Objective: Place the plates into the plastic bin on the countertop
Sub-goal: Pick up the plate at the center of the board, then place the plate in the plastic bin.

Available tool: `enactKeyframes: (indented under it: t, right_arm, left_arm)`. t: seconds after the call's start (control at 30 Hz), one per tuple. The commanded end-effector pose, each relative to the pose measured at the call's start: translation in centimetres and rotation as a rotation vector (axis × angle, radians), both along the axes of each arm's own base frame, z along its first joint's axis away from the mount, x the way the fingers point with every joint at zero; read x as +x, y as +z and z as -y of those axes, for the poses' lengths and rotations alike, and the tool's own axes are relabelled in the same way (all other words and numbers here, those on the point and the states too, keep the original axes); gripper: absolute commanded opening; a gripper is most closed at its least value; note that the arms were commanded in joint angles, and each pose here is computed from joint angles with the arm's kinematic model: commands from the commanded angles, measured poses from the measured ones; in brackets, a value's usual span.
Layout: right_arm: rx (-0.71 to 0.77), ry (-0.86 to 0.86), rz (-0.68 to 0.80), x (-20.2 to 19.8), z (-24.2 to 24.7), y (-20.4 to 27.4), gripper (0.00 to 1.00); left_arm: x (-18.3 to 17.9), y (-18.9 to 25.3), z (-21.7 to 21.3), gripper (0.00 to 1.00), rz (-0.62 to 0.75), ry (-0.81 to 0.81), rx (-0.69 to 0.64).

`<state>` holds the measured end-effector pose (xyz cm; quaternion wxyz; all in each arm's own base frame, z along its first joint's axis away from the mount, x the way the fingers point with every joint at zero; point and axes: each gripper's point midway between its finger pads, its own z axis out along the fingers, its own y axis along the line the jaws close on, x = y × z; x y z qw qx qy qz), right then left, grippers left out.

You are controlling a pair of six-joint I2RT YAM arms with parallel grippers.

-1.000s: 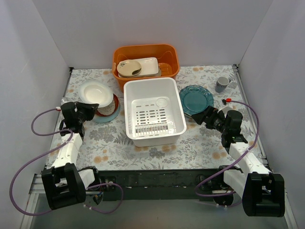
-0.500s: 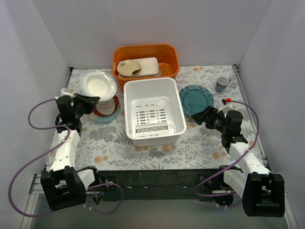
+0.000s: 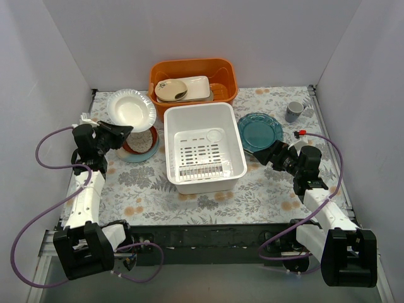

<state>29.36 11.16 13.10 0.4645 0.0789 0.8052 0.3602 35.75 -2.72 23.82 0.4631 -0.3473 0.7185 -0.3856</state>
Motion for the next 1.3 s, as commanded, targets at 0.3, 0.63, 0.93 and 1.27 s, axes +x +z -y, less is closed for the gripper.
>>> enactKeyframes:
  t: [0.3,0.63,0.93,1.27]
  right_arm:
    - [-0.034,-0.019,0.021,0.6,0.7,-0.1,0.98]
    - [-0.026,-0.039,0.017,1.0,1.6,-0.1,0.98]
    - [0.003,-0.037,0.019,1.0,1.7,-0.1,0.98]
    - [0.017,-0.032,0.017,1.0,1.6,-0.2,0.97]
  left_arm:
    - [-0.4,6.3,1.8,0.0,0.196,-0.116,-0.013]
    - [-0.4,6.3,3.5,0.0,0.218,-0.243,-0.076]
    - [-1.5,7.3,5.4,0.0,0.287,-0.387,-0.119]
    - [-1.9,7.3,6.3,0.0,0.268,-0.5,-0.143]
